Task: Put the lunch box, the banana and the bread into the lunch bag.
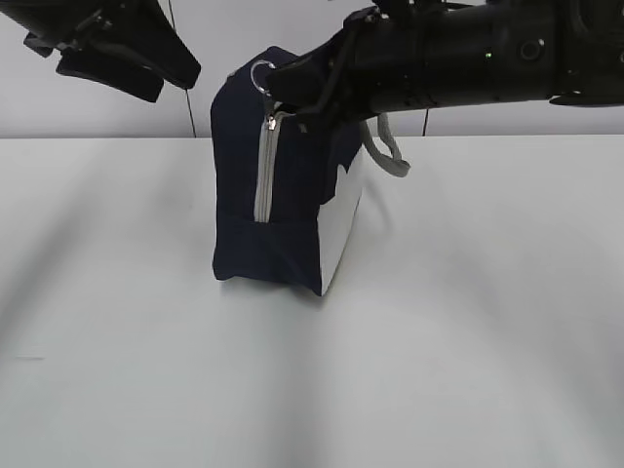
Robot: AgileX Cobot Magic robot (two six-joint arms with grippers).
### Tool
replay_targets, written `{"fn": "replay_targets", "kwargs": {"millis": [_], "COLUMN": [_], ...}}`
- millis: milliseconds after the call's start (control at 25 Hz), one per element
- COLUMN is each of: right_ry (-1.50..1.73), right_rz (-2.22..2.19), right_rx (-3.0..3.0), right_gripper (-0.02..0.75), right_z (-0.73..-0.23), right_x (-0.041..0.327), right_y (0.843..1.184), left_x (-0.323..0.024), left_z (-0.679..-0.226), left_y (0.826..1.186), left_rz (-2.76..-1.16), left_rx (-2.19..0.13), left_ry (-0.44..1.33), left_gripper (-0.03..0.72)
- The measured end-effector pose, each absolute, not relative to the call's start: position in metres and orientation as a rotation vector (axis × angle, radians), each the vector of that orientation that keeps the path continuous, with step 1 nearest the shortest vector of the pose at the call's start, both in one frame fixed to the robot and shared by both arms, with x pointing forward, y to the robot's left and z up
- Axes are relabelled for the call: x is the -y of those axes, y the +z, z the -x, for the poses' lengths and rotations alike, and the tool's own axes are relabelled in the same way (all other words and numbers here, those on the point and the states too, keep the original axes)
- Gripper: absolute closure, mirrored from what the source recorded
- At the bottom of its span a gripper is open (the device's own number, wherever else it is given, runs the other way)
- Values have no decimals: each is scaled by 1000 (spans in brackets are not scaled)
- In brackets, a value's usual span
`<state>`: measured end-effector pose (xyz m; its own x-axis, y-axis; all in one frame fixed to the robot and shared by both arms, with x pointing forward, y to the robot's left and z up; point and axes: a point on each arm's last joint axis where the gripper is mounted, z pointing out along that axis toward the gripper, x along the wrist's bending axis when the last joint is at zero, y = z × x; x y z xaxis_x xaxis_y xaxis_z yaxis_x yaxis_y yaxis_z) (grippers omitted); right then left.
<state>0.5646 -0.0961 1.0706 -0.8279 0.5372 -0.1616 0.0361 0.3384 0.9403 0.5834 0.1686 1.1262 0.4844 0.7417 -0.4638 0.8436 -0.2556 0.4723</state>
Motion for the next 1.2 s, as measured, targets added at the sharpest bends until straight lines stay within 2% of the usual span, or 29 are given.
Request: {"fn": "replay_targets", "kwargs": {"millis": [240, 720, 1080, 1200], "right_ry": [1471, 1505, 1546, 1548], "right_rz": [-527, -566, -593, -593], "right_rx": [-2136, -2085, -2089, -2091], "right_gripper": [732, 732, 732, 732], "right_z": [-569, -581, -581, -580], "right_x": [98, 93, 92, 92], "right_y": [1073, 1084, 1086, 1086], "left_x": [-166, -166, -159, -158], "left_z": [-582, -588, -603, -608], "left_y": [1109, 1093, 1075, 1067], "left_rz": [-2039, -2034, -2029, -2025], "left_rx": [-1291, -1200, -1129, -1121], "left_ry": [-240, -126, -121, -122], "left_gripper": [254, 254, 256, 283]}}
